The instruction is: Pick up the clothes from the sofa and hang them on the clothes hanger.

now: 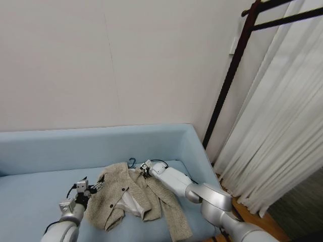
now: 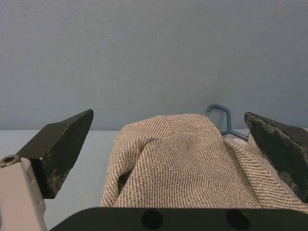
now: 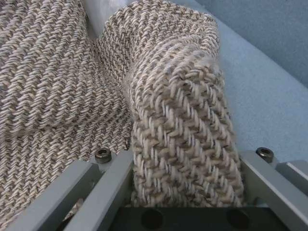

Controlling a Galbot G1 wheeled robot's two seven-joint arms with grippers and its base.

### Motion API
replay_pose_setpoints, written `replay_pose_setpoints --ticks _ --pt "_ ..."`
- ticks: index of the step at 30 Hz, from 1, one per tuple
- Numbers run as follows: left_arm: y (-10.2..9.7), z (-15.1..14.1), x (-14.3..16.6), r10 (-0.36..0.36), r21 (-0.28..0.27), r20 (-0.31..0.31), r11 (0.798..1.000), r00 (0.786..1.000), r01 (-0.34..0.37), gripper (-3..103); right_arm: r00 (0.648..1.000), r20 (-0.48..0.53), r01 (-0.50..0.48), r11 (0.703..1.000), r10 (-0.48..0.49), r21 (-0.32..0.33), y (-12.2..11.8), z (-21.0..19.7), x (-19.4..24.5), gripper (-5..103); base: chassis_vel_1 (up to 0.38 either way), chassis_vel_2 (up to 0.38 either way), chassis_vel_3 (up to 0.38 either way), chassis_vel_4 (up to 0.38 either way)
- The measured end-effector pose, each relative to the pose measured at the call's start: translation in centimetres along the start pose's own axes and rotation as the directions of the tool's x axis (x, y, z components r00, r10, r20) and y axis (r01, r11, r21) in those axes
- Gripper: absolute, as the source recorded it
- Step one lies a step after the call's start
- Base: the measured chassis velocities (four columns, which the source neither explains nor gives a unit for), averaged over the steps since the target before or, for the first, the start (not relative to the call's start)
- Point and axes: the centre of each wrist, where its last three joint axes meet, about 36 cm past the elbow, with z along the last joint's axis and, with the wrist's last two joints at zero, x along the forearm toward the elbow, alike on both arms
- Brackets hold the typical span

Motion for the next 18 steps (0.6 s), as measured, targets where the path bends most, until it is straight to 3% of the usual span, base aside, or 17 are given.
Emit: replay_pose_setpoints --ticks 13,18 --pt "-0.3 -0.3 -0.4 0.017 -0.01 0.006 1.0 1.0 -0.017 100 0.979 0.191 -0.11 0.978 0.076 0.175 0.6 0.4 3.6 12 0.0 0.0 0.0 0.0" --pt "-0.5 -0.7 -0.5 0.03 -0.021 0.007 0.999 1.0 -0.029 100 0.93 0.323 -0.257 0.94 0.177 0.226 0.6 2.0 6.1 12 0.0 0.0 0.0 0.0"
